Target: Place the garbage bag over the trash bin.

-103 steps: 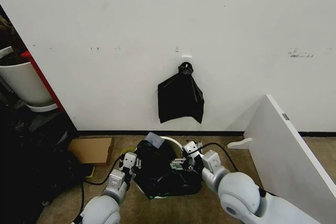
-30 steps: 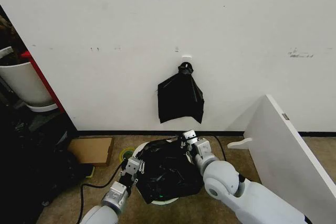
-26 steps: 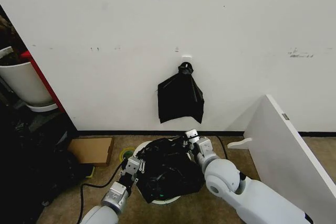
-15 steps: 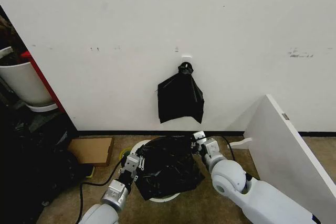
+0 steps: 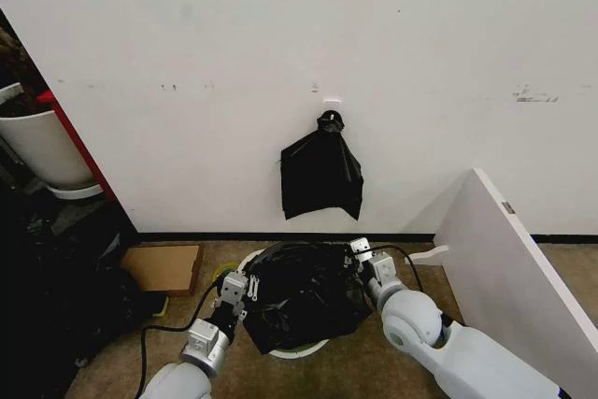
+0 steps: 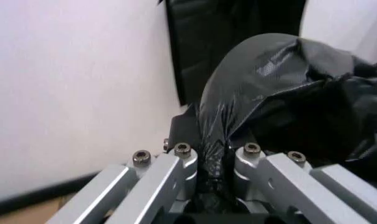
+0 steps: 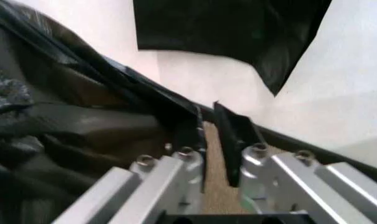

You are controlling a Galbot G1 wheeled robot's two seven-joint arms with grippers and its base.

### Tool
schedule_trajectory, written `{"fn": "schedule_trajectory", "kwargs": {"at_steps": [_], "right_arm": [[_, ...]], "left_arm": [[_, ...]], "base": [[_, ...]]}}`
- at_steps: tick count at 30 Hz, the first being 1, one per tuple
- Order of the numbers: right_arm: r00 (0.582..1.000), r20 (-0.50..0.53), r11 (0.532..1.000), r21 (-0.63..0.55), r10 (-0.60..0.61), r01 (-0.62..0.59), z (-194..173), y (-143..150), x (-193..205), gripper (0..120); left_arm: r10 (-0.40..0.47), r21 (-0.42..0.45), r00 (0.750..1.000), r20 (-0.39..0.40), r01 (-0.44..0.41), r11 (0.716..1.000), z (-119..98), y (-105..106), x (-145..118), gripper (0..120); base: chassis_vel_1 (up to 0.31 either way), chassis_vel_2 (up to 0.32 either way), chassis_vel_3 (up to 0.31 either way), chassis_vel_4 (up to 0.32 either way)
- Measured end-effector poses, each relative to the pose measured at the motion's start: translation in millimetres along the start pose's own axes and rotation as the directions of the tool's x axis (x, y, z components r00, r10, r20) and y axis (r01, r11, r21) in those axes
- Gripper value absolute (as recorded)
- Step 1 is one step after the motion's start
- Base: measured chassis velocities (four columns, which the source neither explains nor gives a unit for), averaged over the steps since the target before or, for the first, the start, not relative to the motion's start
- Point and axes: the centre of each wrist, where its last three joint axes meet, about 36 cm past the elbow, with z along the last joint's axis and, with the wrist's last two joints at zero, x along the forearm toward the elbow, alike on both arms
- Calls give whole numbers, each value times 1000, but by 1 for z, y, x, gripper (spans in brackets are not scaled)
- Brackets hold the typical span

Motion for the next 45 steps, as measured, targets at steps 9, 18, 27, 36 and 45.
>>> {"fn": "schedule_trajectory", "kwargs": {"at_steps": [9,18,27,36,45], "right_arm": [[997,73,999,-12,-33,34,-19,-9,39,43],[996,80,997,-63,-37,42,-33,-15,61,76],[964,-43,928,-287,-261,239,-54,-17,109,100],[913,-127,893,-297,-388,339,-65,-3,112,100],[898,-176,893,-289,-403,344,-54,14,94,100]], "left_arm": [[-65,120,995,-79,75,990,-2,5,-16,4],[-92,152,991,-95,105,983,0,9,-27,4],[-84,148,995,-53,91,985,4,13,-27,4],[-19,42,1000,14,18,999,11,7,-17,4],[5,8,999,44,-5,1000,10,3,-12,4]], "base": [[0,0,0,0],[0,0,0,0],[0,0,0,0],[0,0,0,0],[0,0,0,0]]}}
